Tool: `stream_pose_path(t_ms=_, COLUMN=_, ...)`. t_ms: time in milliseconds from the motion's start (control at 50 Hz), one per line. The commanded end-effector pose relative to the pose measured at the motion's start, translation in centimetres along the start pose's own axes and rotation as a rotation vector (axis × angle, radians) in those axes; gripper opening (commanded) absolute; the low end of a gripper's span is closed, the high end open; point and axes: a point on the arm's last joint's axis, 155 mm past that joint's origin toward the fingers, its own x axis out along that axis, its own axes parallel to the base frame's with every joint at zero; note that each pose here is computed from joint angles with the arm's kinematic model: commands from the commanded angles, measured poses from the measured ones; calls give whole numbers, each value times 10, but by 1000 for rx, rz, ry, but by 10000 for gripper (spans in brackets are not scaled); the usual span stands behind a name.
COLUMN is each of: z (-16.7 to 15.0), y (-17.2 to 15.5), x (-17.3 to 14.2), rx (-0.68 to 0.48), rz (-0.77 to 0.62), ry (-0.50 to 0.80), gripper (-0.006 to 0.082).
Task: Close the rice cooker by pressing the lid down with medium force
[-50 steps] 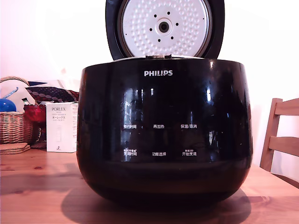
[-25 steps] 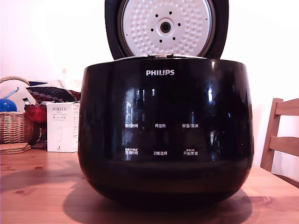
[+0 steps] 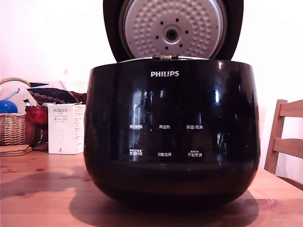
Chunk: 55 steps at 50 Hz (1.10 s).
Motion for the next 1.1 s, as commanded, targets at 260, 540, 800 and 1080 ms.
stream_pose_path(t_ms=260, z=-13, y=-29, x=18, rx=-166, rz=-126, ry=79, gripper=-21)
stream_pose_path(t_ms=540, z=-13, y=-36, x=17, rx=-286, rz=-156, ry=87, gripper=-21)
stream_pose_path(t_ms=800, z=12, y=-35, x=18, rx=-340, rz=-182, ry=-12, gripper=-21)
stream_pose_path(t_ms=1080, z=16, y=-35, x=17, rx=-383, rz=-188, ry=-25, gripper=-21)
